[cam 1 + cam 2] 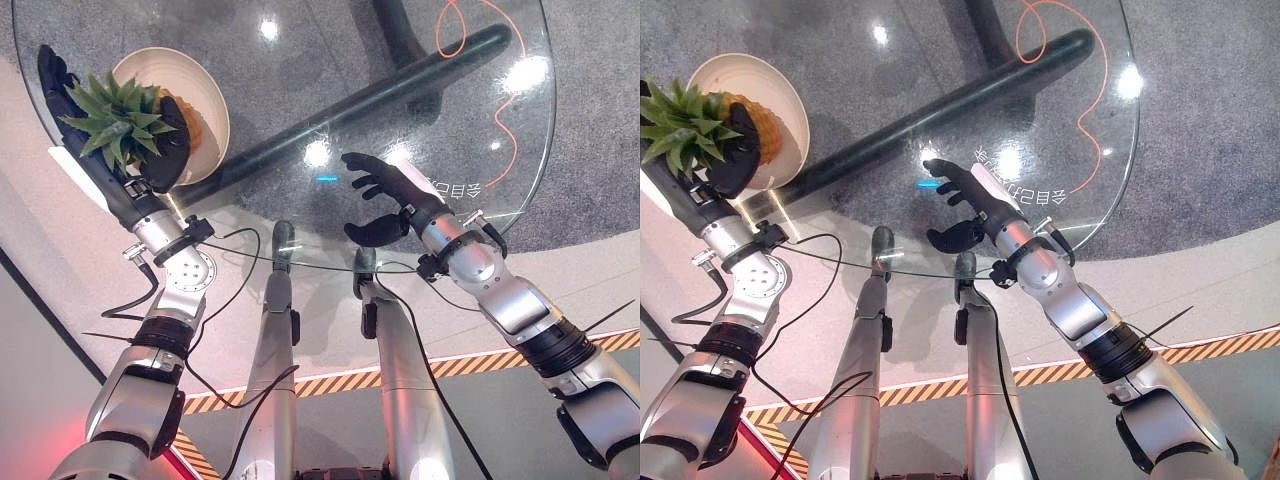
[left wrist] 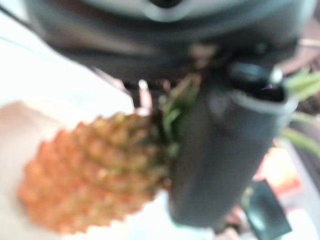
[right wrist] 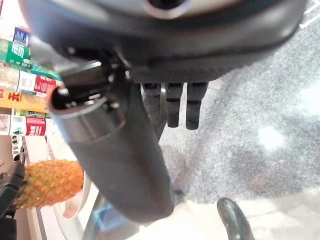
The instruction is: Pick up the fruit to the plate
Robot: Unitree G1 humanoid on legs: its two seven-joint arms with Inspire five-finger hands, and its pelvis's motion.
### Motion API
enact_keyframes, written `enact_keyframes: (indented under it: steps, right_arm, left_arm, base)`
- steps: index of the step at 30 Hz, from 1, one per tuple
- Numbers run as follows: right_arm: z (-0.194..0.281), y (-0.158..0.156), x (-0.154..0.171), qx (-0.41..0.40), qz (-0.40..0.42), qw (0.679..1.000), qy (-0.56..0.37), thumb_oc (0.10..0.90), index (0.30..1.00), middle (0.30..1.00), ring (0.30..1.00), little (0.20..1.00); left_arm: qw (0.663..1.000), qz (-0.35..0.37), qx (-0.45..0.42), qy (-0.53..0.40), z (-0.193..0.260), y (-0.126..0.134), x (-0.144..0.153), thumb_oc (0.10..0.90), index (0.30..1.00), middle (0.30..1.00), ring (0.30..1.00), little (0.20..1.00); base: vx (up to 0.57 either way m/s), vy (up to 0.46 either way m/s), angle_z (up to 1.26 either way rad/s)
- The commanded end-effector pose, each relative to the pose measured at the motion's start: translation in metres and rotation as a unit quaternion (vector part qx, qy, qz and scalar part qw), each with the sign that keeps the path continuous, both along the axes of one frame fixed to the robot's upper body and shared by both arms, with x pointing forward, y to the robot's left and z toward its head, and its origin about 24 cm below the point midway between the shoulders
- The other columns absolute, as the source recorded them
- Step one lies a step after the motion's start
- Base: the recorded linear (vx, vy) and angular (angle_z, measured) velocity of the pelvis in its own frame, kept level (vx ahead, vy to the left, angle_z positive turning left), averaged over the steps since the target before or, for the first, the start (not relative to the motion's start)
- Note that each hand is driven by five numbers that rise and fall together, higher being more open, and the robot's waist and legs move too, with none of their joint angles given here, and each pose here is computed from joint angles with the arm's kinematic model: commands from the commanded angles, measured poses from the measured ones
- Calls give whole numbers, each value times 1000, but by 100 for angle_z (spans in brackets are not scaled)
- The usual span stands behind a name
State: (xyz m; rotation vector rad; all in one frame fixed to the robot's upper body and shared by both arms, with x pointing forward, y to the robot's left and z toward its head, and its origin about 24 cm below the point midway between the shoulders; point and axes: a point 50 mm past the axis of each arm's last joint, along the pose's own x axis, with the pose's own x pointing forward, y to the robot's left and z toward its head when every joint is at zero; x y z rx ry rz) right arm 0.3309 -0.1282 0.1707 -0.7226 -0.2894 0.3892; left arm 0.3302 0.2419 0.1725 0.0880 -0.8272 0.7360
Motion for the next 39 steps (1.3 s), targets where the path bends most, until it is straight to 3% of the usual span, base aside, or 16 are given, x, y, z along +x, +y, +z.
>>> enact_keyframes:
  steps: [1,13,39]
  right_arm:
    - [-19,8,-21,9,44,999,21,800,900,900,900,900]
    - [-20,6,-26,11,46,999,27,800,900,900,900,900]
    - [-9,-8,-28,-3,34,999,24,800,900,900,900,900]
  left_arm:
    - [999,10,-43,-22,-5,9,-10,800,900,900,900,900]
    - [997,29,-16,-63,1,16,-23,800,900,900,900,900]
    - [962,161,213,-57,30,14,-26,800,900,900,900,900]
  base:
    - [0,0,0]
    - [0,0,0]
    - [-2,6,-2]
